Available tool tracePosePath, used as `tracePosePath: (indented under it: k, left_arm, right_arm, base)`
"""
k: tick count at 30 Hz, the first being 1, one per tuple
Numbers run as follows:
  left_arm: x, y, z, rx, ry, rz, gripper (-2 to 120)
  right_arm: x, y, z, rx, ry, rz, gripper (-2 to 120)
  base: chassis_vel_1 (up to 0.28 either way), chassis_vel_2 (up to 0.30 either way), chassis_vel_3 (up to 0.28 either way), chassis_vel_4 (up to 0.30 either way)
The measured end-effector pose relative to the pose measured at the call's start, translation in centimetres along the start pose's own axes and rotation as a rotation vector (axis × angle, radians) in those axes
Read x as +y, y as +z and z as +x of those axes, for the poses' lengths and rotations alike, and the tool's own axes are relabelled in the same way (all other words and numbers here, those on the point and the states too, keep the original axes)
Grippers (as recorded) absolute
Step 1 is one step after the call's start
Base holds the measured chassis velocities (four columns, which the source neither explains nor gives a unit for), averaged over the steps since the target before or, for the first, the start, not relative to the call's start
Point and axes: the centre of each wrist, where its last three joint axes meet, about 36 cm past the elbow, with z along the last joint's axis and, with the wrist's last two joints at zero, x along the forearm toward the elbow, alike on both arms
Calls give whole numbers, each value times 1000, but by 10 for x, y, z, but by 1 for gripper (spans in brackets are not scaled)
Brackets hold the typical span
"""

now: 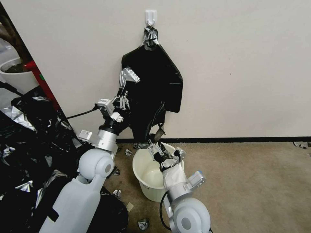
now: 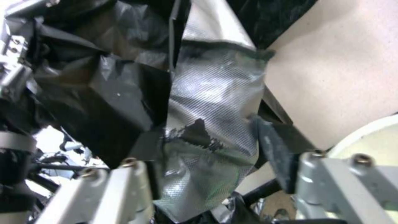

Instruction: Place a trash bag onto the trash bin.

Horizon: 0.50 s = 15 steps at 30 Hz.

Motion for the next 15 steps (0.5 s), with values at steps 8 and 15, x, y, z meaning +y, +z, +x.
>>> tracePosePath:
  k: [8,15]
  left_arm:
    - [0,6,-1,9,-7,5,0]
    - [4,15,0,16,-21,-16,0]
  right_arm:
    - [0,-3,-10,6,-51,20,23]
    - [-4,-6,-18,-4,-102,85,0]
  base:
    - [0,0,0,0]
    - [0,0,0,0]
